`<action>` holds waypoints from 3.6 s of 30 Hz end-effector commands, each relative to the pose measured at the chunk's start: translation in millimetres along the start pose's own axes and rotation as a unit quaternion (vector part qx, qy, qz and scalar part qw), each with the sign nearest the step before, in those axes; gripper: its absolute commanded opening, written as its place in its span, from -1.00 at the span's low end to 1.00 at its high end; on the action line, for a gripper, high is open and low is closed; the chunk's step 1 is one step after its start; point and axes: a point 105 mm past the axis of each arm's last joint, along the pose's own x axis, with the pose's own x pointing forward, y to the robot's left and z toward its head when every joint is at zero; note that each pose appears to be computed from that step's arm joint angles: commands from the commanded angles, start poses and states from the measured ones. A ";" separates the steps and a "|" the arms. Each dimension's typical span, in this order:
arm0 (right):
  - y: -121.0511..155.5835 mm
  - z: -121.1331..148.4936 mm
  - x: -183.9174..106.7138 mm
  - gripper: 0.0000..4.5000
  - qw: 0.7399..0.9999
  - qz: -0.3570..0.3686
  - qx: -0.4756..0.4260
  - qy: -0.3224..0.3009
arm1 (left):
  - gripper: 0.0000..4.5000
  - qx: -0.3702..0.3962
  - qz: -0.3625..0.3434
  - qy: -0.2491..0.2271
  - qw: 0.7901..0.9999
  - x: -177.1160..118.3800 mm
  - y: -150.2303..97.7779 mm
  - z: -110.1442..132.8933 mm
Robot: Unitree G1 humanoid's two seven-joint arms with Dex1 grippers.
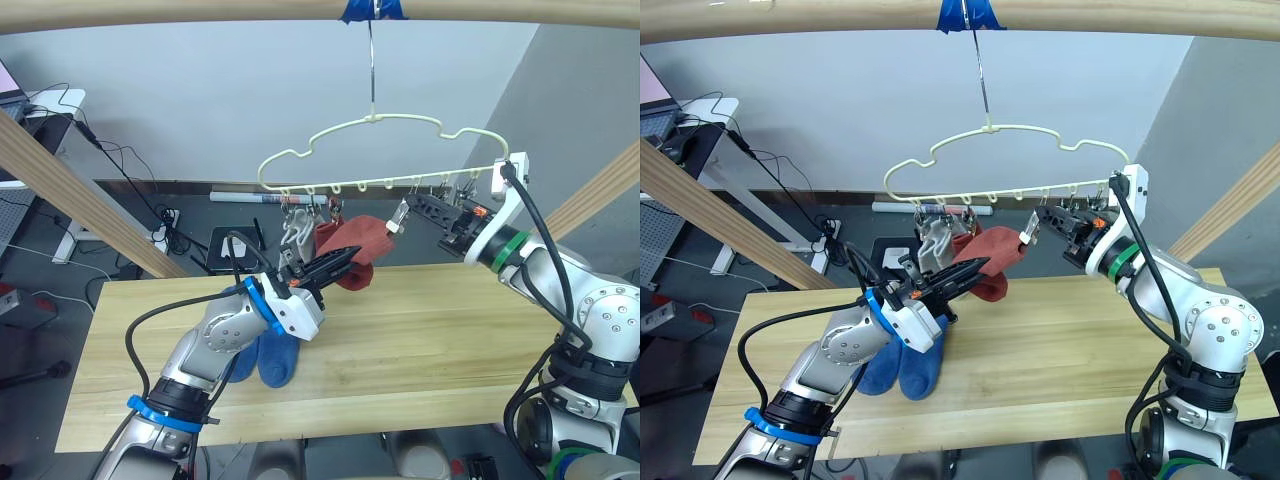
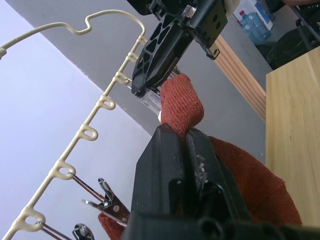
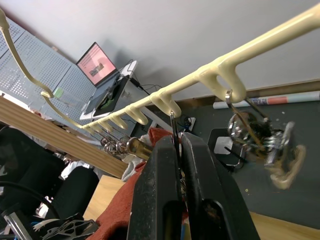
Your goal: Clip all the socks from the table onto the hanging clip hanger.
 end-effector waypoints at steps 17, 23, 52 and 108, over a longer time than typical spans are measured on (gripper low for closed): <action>7.2 -9.5 0.6 -1.00 1.000 0.004 0.016 0.017 | -1.00 0.016 0.021 -0.025 0.999 8.2 8.4 9.1; 2.8 -9.3 0.2 -0.67 1.000 -0.007 0.012 0.014 | -1.00 0.018 0.019 -0.024 0.999 8.0 8.3 8.5; 0.2 -29.2 -51.6 1.00 0.977 -0.017 -0.209 0.050 | 0.13 -0.265 -0.003 0.042 0.963 12.4 -10.6 -18.6; 2.0 -9.4 12.4 0.13 0.900 -0.144 -0.388 -0.135 | 1.00 -0.448 0.003 0.101 0.888 -37.4 18.7 23.9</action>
